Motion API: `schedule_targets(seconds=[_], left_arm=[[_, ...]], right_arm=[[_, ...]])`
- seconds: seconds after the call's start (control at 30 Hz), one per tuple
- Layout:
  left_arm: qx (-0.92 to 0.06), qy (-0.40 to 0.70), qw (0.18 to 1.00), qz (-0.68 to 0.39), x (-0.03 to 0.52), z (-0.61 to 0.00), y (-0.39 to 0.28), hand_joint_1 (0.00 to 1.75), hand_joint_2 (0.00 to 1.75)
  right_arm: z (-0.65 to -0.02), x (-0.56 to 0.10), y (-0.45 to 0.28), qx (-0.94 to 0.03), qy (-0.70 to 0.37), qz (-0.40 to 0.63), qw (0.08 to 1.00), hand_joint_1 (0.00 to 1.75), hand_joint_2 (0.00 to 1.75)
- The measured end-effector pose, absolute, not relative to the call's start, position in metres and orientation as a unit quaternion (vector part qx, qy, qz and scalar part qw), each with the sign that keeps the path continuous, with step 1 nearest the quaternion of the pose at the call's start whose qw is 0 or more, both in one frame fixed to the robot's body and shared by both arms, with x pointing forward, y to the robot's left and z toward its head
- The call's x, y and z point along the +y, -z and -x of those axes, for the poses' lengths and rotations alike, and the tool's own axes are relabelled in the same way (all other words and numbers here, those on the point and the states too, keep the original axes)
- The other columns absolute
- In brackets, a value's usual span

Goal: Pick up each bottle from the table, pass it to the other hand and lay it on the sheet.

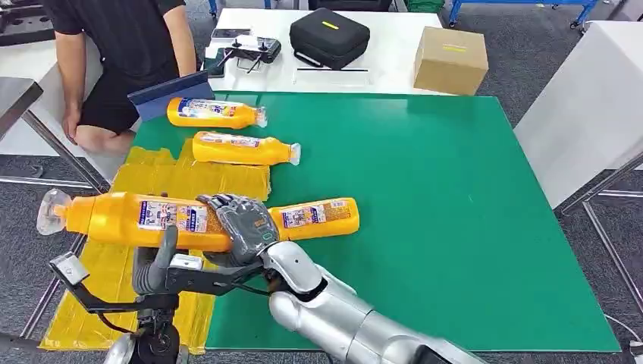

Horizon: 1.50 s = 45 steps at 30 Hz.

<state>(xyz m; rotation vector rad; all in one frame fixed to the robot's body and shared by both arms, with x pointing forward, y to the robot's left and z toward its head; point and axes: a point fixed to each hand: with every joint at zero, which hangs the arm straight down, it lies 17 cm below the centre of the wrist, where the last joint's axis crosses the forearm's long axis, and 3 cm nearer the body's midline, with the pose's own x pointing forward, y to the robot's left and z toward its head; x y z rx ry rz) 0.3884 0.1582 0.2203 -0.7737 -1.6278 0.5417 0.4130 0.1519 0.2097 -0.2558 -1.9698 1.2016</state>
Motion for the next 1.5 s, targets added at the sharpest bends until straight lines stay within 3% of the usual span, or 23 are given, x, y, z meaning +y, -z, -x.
schedule_targets(seconds=[0.63,0.97,1.4,1.43,1.47,1.5], left_arm=[[-0.696,-0.246,0.6,0.308,0.167,-0.382,-0.203,0.0,1.75],[-0.734,-0.256,0.591,0.215,0.195,-0.367,-0.192,0.0,1.75],[-0.749,-0.283,0.571,0.181,0.226,-0.351,-0.198,0.0,1.75],[-0.751,-0.284,0.568,0.179,0.228,-0.351,-0.2,0.63,1.75],[-0.754,-0.286,0.565,0.177,0.23,-0.35,-0.202,1.75,1.75],[-0.757,-0.286,0.561,0.175,0.233,-0.349,-0.204,1.75,1.75]], right_arm=[[-0.389,0.165,-0.187,-0.764,-0.507,0.085,0.39,1.75,1.75],[-0.345,0.189,-0.156,-0.734,-0.542,-0.017,0.41,1.75,1.75],[-0.326,0.204,-0.156,-0.726,-0.55,-0.05,0.409,1.75,1.75],[-0.325,0.204,-0.156,-0.726,-0.551,-0.05,0.409,1.75,1.75],[-0.324,0.205,-0.155,-0.725,-0.552,-0.051,0.408,1.75,1.75],[-0.324,0.205,-0.155,-0.725,-0.553,-0.051,0.407,1.75,1.75]])
